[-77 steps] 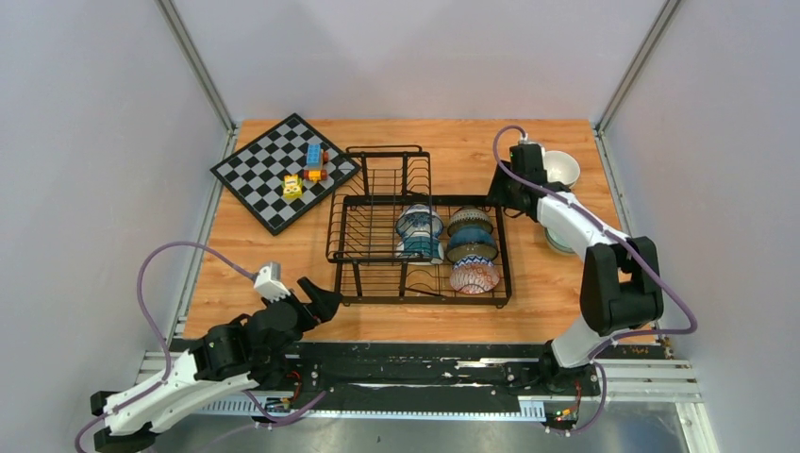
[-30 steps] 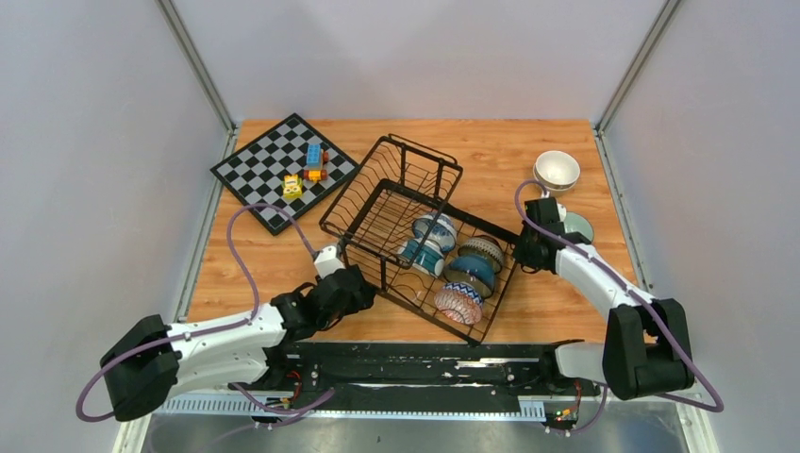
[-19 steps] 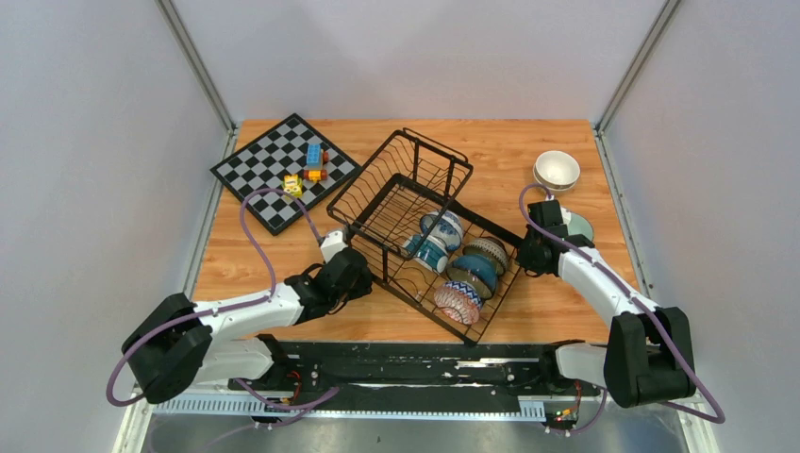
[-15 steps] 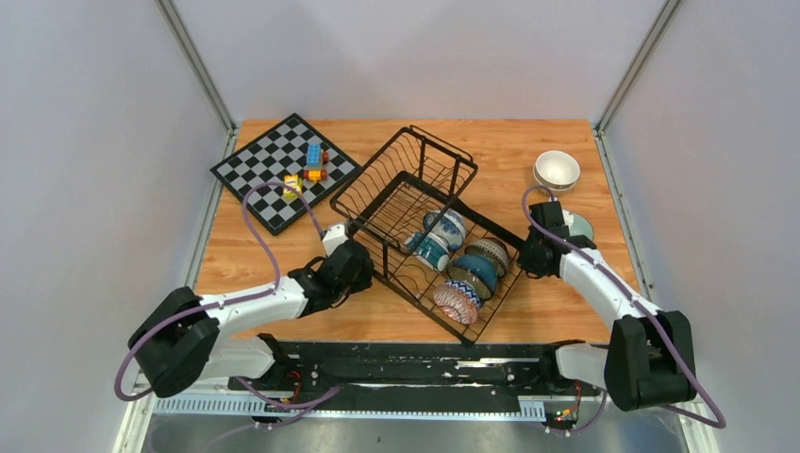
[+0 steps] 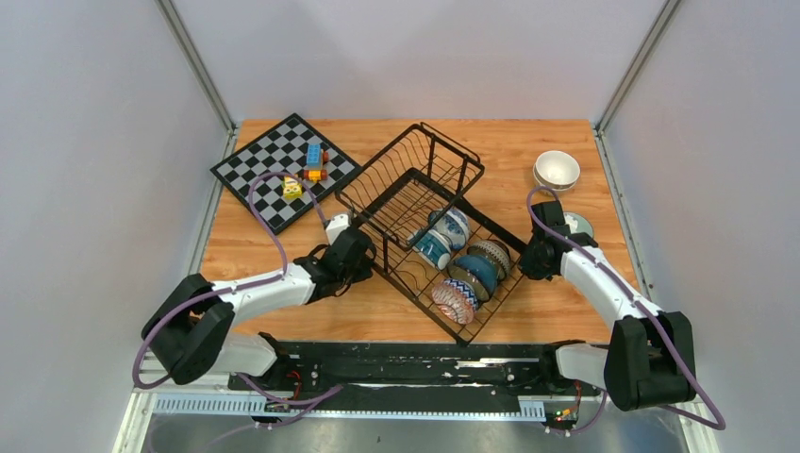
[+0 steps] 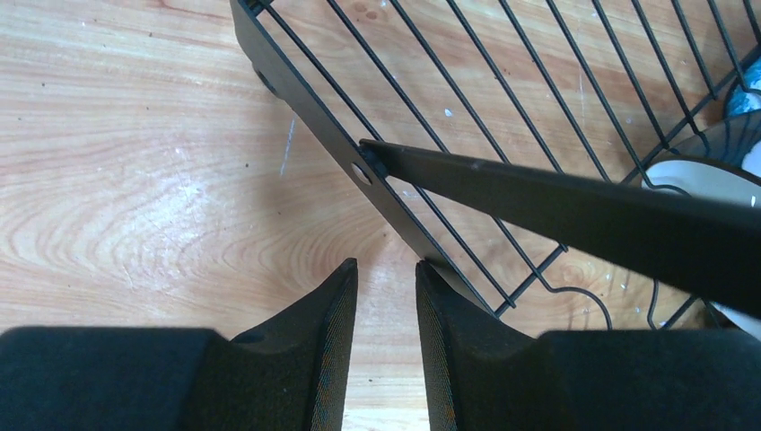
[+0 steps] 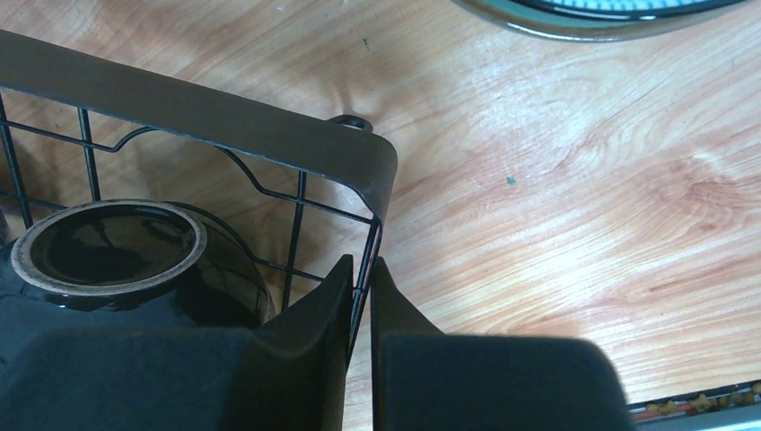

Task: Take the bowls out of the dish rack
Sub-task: Adjust the dish rack at the center of the board.

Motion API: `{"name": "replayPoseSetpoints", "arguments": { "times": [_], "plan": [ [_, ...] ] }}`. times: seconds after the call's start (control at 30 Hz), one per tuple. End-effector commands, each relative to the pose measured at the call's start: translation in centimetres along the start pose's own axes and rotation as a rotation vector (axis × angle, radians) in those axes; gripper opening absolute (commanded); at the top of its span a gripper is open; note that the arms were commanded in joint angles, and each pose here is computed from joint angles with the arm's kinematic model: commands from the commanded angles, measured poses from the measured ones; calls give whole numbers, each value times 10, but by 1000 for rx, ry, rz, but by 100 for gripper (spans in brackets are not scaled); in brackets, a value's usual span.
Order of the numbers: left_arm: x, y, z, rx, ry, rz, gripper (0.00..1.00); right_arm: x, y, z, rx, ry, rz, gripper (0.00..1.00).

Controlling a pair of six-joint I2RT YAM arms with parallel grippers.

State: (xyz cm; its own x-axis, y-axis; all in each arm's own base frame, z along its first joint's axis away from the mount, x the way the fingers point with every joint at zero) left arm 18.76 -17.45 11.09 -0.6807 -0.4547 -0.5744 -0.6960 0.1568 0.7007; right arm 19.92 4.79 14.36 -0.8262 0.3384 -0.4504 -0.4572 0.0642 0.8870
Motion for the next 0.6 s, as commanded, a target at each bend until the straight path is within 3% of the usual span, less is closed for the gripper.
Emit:
{"name": "replayPoseSetpoints", "arguments": {
  "times": [0.0,0.57],
  "plan": [
    [-56,4,-72,332,148,-191,34,-26,24,41,-335,-19,-49,0],
    [-81,0,-85,370,164,-221,33,-36,42,53,-447,-84,-39,0]
  ]
}}
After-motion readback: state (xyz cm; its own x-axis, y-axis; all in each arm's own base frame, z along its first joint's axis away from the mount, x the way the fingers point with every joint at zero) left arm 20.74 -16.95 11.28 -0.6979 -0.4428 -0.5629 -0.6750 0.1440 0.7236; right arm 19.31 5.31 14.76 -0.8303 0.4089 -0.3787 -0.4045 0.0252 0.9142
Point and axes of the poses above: each gripper's point midway between its finger pads, its own y axis back along the fingers, its own z axis along the line the jaws close on, x = y × z, the point moved 10 cm from there along y, back along the fingers, and after that the axes turned 8 degrees about y, right-handed, at the moved point
